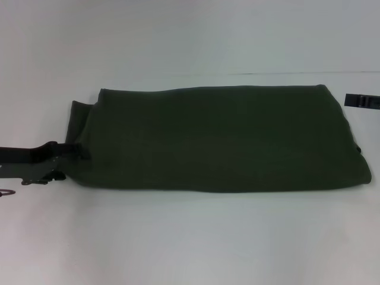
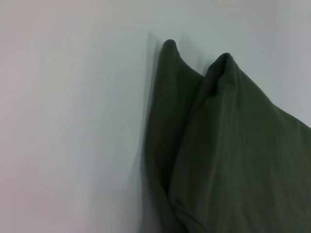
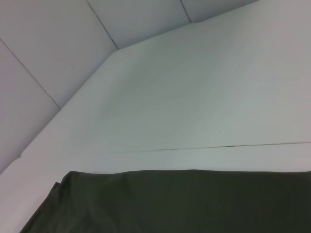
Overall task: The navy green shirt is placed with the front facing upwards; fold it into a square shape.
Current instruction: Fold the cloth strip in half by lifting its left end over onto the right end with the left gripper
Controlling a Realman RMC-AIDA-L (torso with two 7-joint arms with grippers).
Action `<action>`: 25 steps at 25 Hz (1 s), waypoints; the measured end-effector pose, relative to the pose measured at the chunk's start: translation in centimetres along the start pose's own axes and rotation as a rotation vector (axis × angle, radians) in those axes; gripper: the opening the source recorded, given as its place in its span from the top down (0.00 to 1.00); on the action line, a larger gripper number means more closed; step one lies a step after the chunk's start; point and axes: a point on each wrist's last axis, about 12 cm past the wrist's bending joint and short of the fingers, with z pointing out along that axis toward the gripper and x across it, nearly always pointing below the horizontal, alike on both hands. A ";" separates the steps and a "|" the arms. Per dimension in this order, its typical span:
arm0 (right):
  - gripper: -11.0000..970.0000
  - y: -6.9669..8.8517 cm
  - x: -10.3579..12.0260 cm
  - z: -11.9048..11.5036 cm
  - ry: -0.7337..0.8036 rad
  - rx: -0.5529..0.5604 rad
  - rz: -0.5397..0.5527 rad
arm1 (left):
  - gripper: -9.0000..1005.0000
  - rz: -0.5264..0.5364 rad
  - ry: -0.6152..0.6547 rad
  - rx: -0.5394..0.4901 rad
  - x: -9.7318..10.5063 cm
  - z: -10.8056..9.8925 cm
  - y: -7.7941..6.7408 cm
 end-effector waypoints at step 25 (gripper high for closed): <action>0.07 -0.1 0.1 0.1 -0.005 0.012 0.002 | 0.43 0.084 -0.036 -0.045 -0.1 0.6 0.2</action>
